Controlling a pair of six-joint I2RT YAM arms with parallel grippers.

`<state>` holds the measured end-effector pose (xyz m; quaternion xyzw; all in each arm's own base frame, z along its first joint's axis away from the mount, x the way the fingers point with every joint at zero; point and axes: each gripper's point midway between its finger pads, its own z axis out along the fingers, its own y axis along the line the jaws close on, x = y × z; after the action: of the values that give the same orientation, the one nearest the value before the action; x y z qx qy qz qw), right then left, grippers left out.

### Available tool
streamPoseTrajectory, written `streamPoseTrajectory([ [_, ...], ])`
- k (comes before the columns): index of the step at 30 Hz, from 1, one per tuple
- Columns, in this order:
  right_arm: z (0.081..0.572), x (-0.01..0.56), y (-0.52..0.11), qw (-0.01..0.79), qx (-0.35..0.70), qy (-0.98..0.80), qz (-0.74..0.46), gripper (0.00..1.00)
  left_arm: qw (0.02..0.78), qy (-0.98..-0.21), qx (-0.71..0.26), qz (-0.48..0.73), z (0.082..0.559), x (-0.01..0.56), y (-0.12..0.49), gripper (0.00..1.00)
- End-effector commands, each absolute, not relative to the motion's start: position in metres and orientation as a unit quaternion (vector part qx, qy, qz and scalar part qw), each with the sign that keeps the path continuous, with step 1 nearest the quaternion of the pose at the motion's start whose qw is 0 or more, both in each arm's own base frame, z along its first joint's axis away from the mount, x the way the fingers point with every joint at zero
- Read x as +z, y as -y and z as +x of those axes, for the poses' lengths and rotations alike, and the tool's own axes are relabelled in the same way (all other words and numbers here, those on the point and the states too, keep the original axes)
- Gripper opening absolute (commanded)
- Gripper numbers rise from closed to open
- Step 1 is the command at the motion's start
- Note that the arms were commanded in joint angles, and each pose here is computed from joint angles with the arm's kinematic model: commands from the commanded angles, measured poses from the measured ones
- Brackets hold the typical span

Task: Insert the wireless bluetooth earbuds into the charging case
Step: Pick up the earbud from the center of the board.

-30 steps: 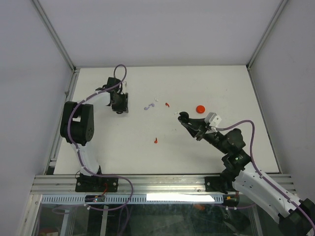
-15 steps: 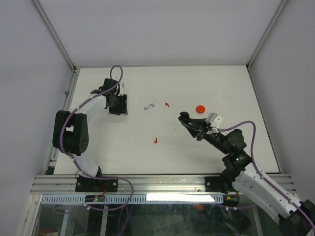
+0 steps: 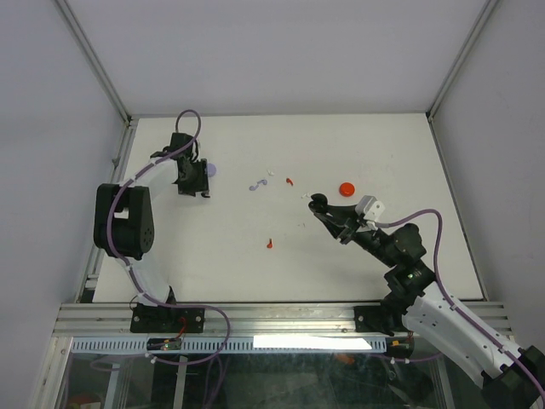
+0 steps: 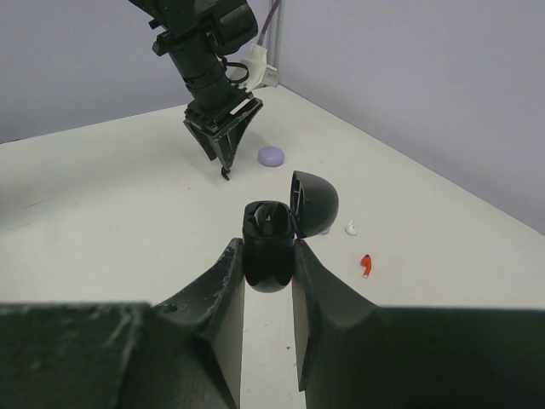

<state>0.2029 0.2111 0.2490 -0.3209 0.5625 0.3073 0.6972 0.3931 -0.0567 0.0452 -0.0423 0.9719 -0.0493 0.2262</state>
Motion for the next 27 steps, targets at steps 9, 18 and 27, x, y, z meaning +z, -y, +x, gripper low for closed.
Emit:
streamPoseTrajectory([
  [9,0.204,0.257,-0.212,0.706,0.307,-0.554,-0.316,0.0,0.246,-0.967,-0.052,-0.051,0.423,0.043,0.06,0.41],
  [18,0.203,0.257,-0.211,0.706,0.308,-0.553,-0.316,0.0,0.226,-0.971,-0.057,-0.046,0.418,0.027,0.062,0.31],
  [27,0.202,0.255,-0.211,0.704,0.309,-0.555,-0.318,0.0,0.213,-0.975,-0.056,-0.033,0.404,0.021,0.066,0.25],
])
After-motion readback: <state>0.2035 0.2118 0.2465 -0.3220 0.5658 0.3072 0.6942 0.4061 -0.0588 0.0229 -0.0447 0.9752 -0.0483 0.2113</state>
